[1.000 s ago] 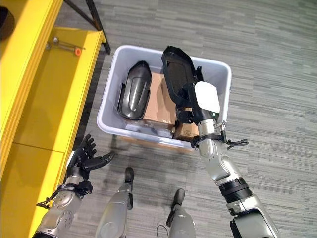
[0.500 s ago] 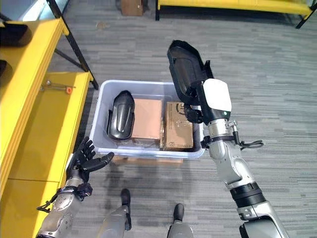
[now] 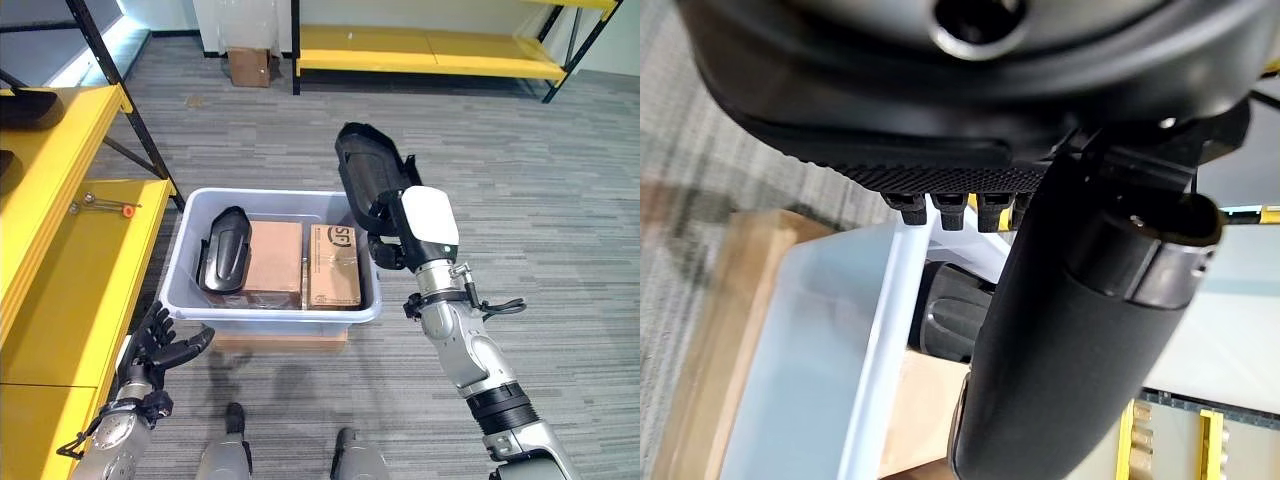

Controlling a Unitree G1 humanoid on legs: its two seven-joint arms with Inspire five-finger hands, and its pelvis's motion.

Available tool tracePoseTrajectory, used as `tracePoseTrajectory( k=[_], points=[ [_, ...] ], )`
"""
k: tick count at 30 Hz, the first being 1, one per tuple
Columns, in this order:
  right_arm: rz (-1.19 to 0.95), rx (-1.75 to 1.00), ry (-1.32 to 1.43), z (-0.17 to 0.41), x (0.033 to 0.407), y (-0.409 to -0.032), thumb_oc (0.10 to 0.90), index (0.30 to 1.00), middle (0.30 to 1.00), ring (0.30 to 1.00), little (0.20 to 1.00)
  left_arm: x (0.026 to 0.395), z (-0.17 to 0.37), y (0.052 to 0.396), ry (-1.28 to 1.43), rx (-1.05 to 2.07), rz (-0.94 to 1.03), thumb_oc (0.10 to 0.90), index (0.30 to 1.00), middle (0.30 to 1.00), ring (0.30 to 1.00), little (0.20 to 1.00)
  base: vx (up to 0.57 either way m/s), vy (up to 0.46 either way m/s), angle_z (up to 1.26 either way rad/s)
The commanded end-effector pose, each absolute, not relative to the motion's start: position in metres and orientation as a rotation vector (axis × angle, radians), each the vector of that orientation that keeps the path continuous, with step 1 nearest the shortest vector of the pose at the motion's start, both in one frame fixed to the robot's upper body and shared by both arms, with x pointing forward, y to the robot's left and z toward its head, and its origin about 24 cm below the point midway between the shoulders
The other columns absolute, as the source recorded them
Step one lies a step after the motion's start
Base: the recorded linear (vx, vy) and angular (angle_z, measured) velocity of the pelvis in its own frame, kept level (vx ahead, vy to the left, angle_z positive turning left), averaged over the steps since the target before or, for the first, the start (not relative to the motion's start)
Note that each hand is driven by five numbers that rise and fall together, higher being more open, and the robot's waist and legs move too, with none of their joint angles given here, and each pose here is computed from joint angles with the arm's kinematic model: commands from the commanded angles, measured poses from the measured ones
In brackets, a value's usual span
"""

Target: Move parts from the plastic box to the shelf.

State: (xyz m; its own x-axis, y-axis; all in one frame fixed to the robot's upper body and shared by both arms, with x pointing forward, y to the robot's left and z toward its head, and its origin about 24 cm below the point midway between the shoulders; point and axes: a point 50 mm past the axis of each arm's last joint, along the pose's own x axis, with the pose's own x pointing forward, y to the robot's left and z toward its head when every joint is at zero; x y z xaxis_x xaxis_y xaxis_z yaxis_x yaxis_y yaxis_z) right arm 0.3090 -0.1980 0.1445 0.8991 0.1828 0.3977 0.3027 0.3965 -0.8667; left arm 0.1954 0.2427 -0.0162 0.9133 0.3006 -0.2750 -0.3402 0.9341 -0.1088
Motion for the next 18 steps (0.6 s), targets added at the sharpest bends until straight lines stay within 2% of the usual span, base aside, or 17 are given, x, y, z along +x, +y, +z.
tracePoseTrajectory(
  k=[1, 3, 11, 18],
  points=[
    [-0.199, -1.096, -0.861, 0.233, 0.311, -0.182, 0.4, 0.3, 0.3, 0.3, 0.3, 0.203, -0.002, 0.236, 0.147, -0.191, 0.321, 0.9, 1.0, 1.0, 1.0, 1.0, -0.19, -0.225, 0.07],
    [-0.211, -1.106, -0.863, 0.236, 0.311, -0.185, 0.4, 0.3, 0.3, 0.3, 0.3, 0.203, -0.011, 0.23, 0.19, -0.219, 0.302, 0.9, 1.0, 1.0, 1.0, 1.0, -0.13, -0.17, 0.32],
    [-0.258, -1.078, -0.9, 0.235, 0.298, -0.188, 0.4, 0.3, 0.3, 0.3, 0.3, 0.196, -0.015, 0.225, 0.205, -0.229, 0.273, 0.9, 1.0, 1.0, 1.0, 1.0, -0.13, -0.134, 0.95],
    [-0.39, -1.138, -0.84, 0.232, 0.286, -0.222, 0.4, 0.3, 0.3, 0.3, 0.3, 0.205, -0.006, 0.208, 0.169, -0.222, 0.178, 0.9, 1.0, 1.0, 1.0, 1.0, -0.09, 0.114, 1.35]
  ],
)
